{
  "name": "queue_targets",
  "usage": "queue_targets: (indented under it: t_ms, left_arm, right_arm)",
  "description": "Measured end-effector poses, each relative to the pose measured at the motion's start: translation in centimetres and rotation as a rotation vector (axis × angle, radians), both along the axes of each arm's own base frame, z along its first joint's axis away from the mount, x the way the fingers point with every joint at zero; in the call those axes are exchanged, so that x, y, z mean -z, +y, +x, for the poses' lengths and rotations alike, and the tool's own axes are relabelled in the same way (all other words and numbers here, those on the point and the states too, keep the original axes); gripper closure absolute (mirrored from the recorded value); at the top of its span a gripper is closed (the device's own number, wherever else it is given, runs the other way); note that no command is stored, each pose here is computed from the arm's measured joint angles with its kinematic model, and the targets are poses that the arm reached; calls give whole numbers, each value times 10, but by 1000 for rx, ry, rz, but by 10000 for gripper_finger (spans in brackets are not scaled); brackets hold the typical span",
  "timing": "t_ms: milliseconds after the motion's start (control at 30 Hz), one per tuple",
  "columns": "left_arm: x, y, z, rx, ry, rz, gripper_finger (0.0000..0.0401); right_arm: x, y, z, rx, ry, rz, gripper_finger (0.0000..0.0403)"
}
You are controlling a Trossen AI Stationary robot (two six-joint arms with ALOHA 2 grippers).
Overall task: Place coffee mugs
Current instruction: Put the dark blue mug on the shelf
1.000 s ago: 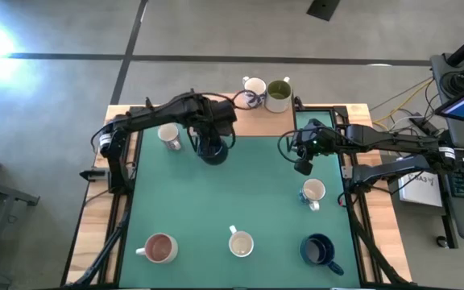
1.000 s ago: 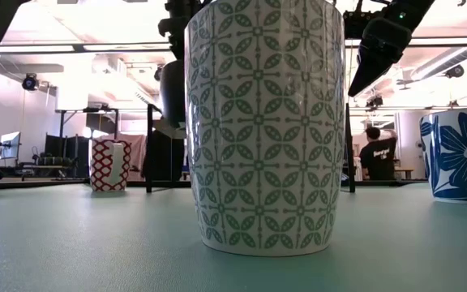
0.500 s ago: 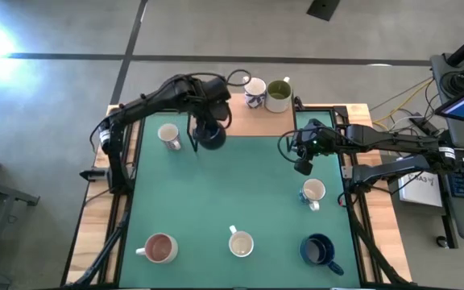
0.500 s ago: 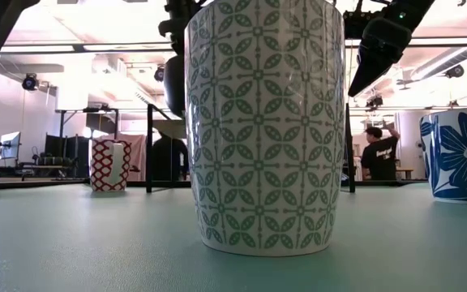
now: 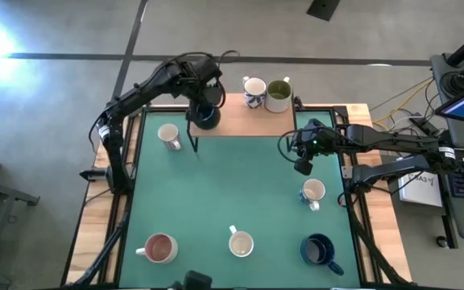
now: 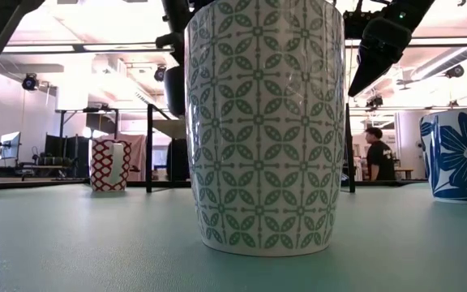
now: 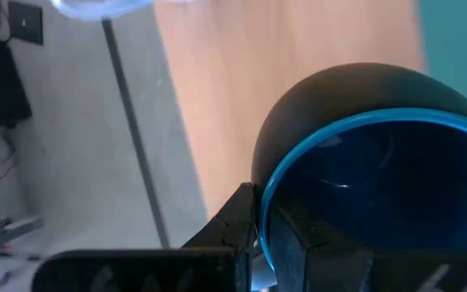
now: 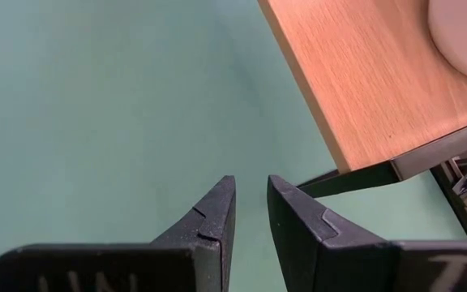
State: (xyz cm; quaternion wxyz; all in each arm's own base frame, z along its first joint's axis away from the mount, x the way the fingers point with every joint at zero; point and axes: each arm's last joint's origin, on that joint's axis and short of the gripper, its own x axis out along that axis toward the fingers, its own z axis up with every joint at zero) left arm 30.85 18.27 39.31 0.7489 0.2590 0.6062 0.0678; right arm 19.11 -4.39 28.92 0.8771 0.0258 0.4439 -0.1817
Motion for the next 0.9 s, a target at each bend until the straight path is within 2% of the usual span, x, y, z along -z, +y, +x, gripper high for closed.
queue_targets:
  t_ms: [300, 633, 900]
  left_arm:
    - [2, 26, -13, -53, -14, 9, 395]
    - [4, 34, -17, -79, -26, 1, 395]
    - [22, 59, -11, -159, -11, -10, 383]
  right_arm:
    - [0, 0, 0, 0, 0, 0, 339]
    - [0, 0, 0, 0, 0, 0, 339]
    - [0, 0, 0, 0, 0, 0, 339]
